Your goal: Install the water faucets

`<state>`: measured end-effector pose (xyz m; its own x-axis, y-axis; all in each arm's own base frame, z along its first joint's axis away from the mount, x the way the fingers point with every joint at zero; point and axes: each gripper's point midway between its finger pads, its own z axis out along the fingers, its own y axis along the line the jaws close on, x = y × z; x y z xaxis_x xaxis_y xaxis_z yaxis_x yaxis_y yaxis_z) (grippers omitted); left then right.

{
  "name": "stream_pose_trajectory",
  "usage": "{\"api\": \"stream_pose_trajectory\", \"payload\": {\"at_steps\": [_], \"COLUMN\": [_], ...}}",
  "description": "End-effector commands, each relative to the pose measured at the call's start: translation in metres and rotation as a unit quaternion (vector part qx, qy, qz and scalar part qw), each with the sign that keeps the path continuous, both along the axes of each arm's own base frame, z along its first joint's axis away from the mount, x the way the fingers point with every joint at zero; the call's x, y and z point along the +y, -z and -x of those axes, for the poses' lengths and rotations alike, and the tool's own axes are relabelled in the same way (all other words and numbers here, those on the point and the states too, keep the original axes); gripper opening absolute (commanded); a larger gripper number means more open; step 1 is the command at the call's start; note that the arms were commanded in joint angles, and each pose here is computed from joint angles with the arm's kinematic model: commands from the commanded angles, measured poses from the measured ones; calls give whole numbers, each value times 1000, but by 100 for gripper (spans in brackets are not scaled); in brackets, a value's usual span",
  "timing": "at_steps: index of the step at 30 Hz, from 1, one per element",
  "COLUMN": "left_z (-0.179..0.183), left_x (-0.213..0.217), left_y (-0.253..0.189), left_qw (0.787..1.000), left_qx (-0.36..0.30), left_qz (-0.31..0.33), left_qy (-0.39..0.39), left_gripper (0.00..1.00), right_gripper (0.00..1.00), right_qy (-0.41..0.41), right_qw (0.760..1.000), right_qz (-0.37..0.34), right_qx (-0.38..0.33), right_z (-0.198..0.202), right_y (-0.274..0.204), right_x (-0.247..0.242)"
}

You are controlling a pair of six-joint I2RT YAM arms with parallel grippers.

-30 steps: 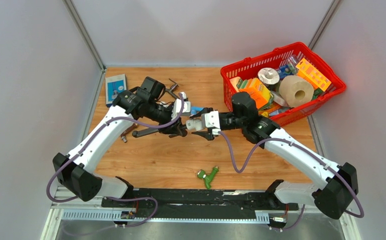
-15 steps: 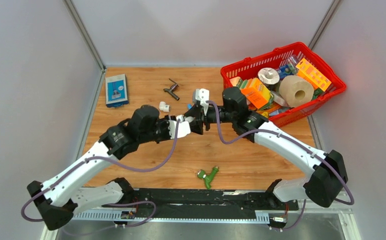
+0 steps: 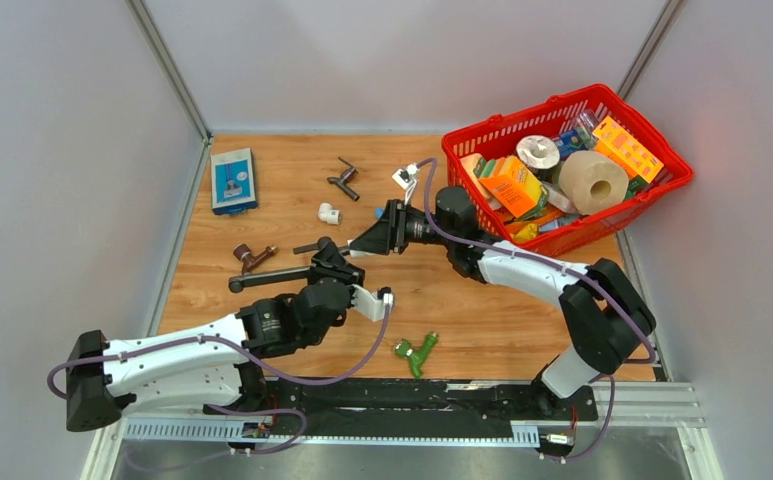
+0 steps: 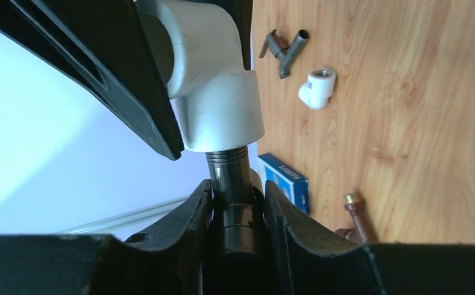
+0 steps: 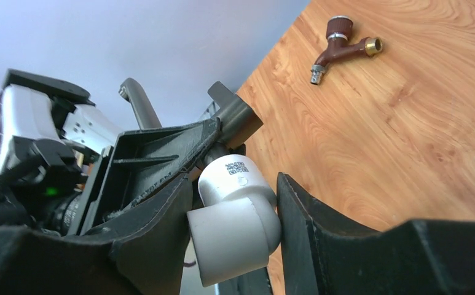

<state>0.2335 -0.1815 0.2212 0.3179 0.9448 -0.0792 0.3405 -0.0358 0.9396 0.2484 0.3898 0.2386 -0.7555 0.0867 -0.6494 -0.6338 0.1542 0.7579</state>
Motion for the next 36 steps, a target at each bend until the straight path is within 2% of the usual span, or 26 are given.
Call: {"api": "stream_pose_trajectory", "payload": {"at_steps": [1,5,8,11,15,19,22,24,27,28,29,33,36], "left_z": [4,6,5,6,6,6,14,20,24,29,29,33,36], "left_x": [-31,-28,-16,-10,-3,-3,-15,-25,-37,-44,-45,-55,-61], "left_y": [-93,-86,-75,-80,-77,-73,-75,-73,-60,-70,-56,-54,-56], "left_qw": [983,984,986,973,957,936,903,880,846,836,825,800,785], "left_qx": [-104,-80,-33,19,100,180,261,314,395,406,440,491,514], "left_qz": [142,151,160,225,268,294,324,330,323,324,314,291,279], "left_qy": [48,48,42,52,57,67,108,134,152,177,166,185,203], "left_gripper": [0,0,0,0,0,0,0,0,0,0,0,0,0], "right_gripper": [4,30,53,69,80,83,84,84,84,84,84,84,84], "right_qy": [41,53,56,72,94,56,25,6,-27,-37,-48,-74,-84], "right_qw": [998,995,986,963,916,858,810,787,757,748,740,712,701], "right_qz": [-49,-65,-57,-30,18,22,27,32,33,31,30,27,25], "right_qx": [23,-47,-143,-260,-390,-510,-585,-616,-652,-661,-670,-697,-708], "right_z": [-13,-21,-24,-25,-23,3,19,26,38,41,45,56,61], "right_y": [-21,-50,-75,-101,-114,-116,-110,-105,-96,-94,-92,-87,-86], "right_x": [5,-8,-22,-41,-62,-75,-81,-84,-86,-86,-86,-83,-79]}}
